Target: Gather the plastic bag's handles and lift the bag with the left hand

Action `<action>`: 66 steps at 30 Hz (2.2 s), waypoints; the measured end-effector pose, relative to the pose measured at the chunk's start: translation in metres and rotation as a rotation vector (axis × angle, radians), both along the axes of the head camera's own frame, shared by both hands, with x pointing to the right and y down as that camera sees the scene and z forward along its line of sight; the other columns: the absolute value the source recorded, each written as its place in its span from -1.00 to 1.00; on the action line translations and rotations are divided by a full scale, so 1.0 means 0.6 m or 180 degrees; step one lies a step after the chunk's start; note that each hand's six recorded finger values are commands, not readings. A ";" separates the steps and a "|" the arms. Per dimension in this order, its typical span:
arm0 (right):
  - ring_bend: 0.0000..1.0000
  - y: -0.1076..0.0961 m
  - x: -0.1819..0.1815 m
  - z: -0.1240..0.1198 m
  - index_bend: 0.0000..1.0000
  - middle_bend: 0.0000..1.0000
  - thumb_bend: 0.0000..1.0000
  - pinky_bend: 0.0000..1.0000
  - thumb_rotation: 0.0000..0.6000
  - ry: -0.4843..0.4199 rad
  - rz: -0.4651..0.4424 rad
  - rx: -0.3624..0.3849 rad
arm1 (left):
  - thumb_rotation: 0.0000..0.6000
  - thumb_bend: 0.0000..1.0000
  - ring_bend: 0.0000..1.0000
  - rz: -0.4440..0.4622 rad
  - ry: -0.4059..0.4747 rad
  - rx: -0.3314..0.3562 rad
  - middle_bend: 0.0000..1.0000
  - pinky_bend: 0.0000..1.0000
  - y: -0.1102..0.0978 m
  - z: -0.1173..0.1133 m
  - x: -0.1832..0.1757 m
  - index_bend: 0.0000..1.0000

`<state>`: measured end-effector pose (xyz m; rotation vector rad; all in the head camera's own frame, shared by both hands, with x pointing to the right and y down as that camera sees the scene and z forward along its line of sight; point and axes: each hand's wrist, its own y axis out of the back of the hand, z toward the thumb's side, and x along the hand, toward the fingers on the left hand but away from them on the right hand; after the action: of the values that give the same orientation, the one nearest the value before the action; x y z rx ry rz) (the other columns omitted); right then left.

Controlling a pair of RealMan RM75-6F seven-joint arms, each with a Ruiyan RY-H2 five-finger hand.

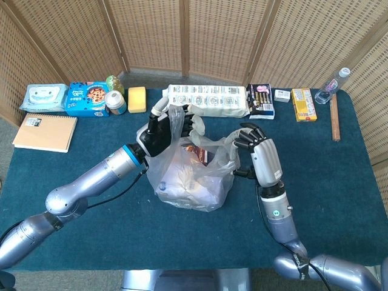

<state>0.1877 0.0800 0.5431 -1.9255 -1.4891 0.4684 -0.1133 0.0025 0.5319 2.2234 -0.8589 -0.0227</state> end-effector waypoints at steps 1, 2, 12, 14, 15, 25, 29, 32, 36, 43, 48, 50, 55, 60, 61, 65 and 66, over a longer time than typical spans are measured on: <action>-0.17 -0.002 0.001 -0.002 0.46 0.01 -0.62 -0.54 1.00 -0.0031 0.0020 -0.0003 | -1.00 -0.56 -0.14 0.0012 -0.0043 0.0050 -0.01 -0.07 0.001 0.001 -0.001 -0.27; -0.17 -0.004 0.003 -0.005 0.46 0.02 -0.62 -0.54 1.00 -0.0074 0.0046 -0.0013 | -1.00 -0.56 -0.14 0.0019 -0.0071 0.0083 -0.01 -0.07 0.002 0.002 -0.001 -0.27; -0.17 -0.016 0.009 -0.032 0.46 0.02 -0.62 -0.54 1.00 -0.0407 0.0154 -0.0086 | -1.00 -0.56 -0.16 0.0177 -0.0305 0.0396 -0.01 -0.11 0.016 0.006 0.004 -0.27; -0.17 -0.017 0.007 -0.036 0.46 0.02 -0.62 -0.54 1.00 -0.0495 0.0164 -0.0106 | -1.00 -0.56 -0.18 0.0214 -0.0339 0.0440 -0.01 -0.13 0.019 0.009 0.007 -0.27; -0.17 -0.017 0.007 -0.038 0.45 0.02 -0.62 -0.54 1.00 -0.0531 0.0166 -0.0112 | -1.00 -0.56 -0.18 0.0229 -0.0355 0.0460 -0.01 -0.13 0.020 0.009 0.008 -0.27; -0.34 -0.026 0.007 -0.052 0.16 -0.10 -0.70 -0.61 1.00 -0.0685 0.0220 -0.0169 | -1.00 -0.55 -0.25 0.0354 -0.0391 0.0587 -0.03 -0.14 0.028 0.009 0.014 -0.27; -0.39 -0.032 0.013 -0.055 0.08 -0.17 -0.73 -0.63 1.00 -0.0727 0.0273 -0.0197 | -1.00 -0.55 -0.27 0.0383 -0.0427 0.0616 -0.06 -0.14 0.027 0.011 0.008 -0.27; -0.42 -0.039 0.015 -0.056 0.05 -0.19 -0.75 -0.65 1.00 -0.0753 0.0298 -0.0216 | -1.00 -0.55 -0.28 0.0399 -0.0466 0.0631 -0.08 -0.16 0.026 0.014 0.002 -0.27; -0.45 -0.047 0.019 -0.059 0.01 -0.22 -0.76 -0.67 1.00 -0.0787 0.0324 -0.0226 | -1.00 -0.55 -0.32 0.0459 -0.0508 0.0660 -0.11 -0.18 0.026 0.016 -0.002 -0.27; -0.50 -0.053 0.025 -0.069 -0.04 -0.25 -0.77 -0.71 1.00 -0.0839 0.0350 -0.0218 | -1.00 -0.58 -0.39 0.0575 -0.0543 0.0679 -0.18 -0.23 0.031 0.021 -0.002 -0.27; -0.52 -0.057 0.027 -0.077 -0.07 -0.27 -0.77 -0.73 1.00 -0.0883 0.0354 -0.0225 | -1.00 -0.61 -0.44 0.0614 -0.0542 0.0682 -0.22 -0.25 0.033 0.022 0.000 -0.27; -0.53 -0.057 0.026 -0.080 -0.08 -0.28 -0.78 -0.74 1.00 -0.0895 0.0346 -0.0228 | -1.00 -0.61 -0.45 0.0625 -0.0550 0.0684 -0.23 -0.26 0.033 0.024 0.001 -0.27; -0.55 -0.058 0.020 -0.086 -0.09 -0.29 -0.78 -0.76 1.00 -0.0917 0.0316 -0.0257 | -1.00 -0.62 -0.48 0.0669 -0.0551 0.0697 -0.25 -0.28 0.035 0.023 0.009 -0.27; -0.57 -0.059 0.013 -0.091 -0.11 -0.31 -0.78 -0.76 1.00 -0.0905 0.0291 -0.0297 | -1.00 -0.62 -0.50 0.0758 -0.0533 0.0708 -0.28 -0.28 0.043 0.021 0.019 -0.27; -0.57 -0.059 0.012 -0.092 -0.11 -0.31 -0.78 -0.76 1.00 -0.0902 0.0287 -0.0304 | -1.00 -0.62 -0.50 0.0772 -0.0522 0.0709 -0.28 -0.28 0.044 0.020 0.021 -0.27; -0.58 -0.063 0.008 -0.094 -0.11 -0.32 -0.78 -0.77 1.00 -0.0877 0.0273 -0.0321 | -1.00 -0.63 -0.50 0.0809 -0.0513 0.0708 -0.28 -0.28 0.048 0.019 0.021 -0.27; -0.58 -0.064 0.007 -0.095 -0.11 -0.32 -0.78 -0.77 1.00 -0.0878 0.0275 -0.0325 | -1.00 -0.63 -0.50 0.0813 -0.0513 0.0706 -0.28 -0.28 0.048 0.019 0.021 -0.27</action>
<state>0.1919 0.0417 0.4863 -2.0777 -1.7585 0.3316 -0.1010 0.0314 0.5432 2.5570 -0.6768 0.1935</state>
